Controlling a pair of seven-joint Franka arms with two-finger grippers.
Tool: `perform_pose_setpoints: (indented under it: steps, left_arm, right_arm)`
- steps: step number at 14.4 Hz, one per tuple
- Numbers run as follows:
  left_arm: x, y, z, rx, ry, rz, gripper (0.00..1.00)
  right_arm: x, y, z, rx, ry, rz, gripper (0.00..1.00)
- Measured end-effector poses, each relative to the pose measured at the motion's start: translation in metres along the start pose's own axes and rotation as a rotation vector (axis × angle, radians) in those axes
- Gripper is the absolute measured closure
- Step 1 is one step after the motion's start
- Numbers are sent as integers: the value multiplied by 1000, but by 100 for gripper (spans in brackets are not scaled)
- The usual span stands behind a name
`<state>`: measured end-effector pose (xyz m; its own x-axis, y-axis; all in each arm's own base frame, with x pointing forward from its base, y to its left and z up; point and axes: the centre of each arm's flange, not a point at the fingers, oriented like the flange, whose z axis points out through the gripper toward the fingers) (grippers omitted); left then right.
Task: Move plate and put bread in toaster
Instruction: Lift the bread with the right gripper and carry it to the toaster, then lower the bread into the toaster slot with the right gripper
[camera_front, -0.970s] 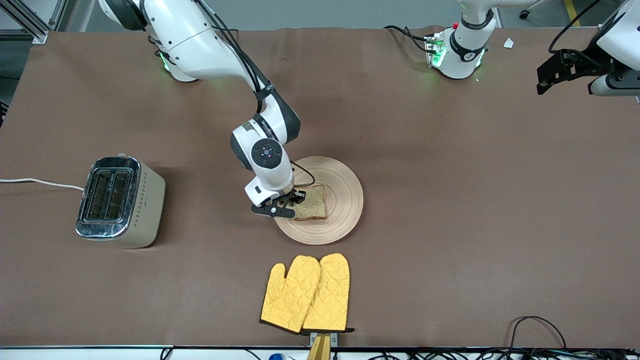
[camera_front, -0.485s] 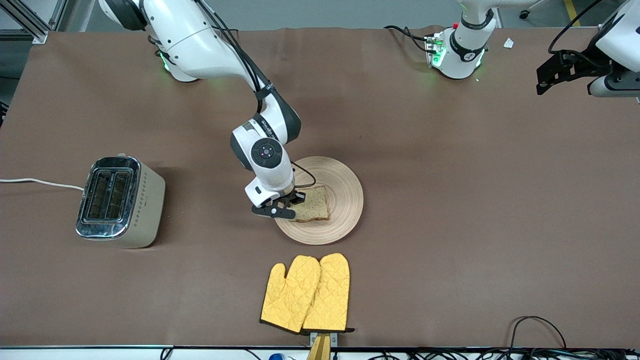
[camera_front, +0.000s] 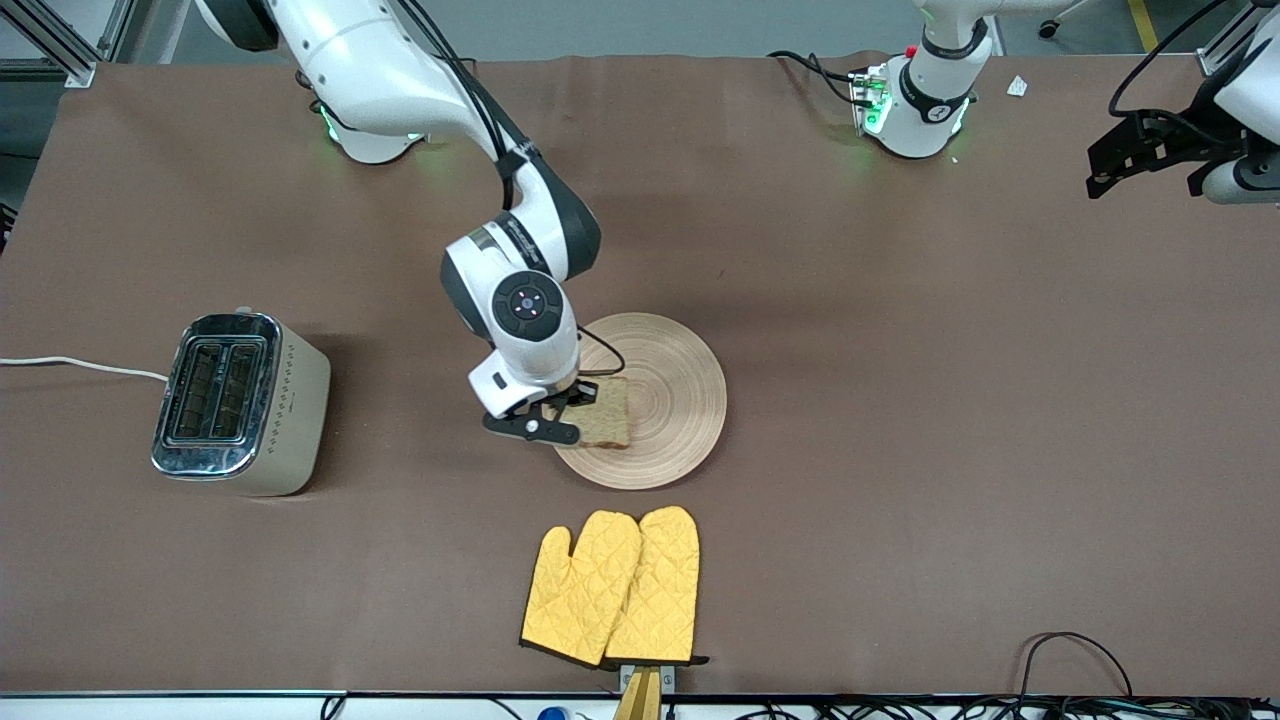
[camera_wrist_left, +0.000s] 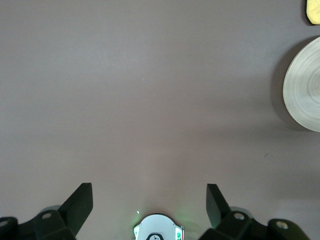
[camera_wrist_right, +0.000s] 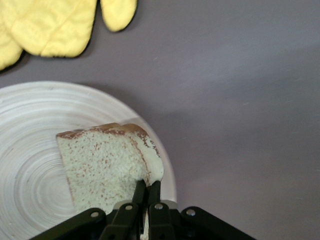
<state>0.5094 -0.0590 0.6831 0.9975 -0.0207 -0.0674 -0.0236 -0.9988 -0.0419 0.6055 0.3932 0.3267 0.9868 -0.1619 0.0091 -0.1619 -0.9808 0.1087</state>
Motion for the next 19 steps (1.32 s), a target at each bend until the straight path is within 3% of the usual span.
perform_pose_setpoints:
  steps: [6, 9, 15, 19]
  left_arm:
    - [2, -9, 3, -1, -3, 12, 0]
    - [2, -12, 3, -2, -3, 32, 0]
    - [2, -12, 3, -2, -4, 40, 0]
    - [2, -12, 3, -2, -4, 40, 0]
  right_arm:
    - [50, 139, -107, -169, 1, -82, 94]
    - [73, 216, -138, -219, -11, -149, 94]
    - [107, 331, -130, -439, -84, -287, 94]
    - [114, 362, -119, -557, -113, -312, 94]
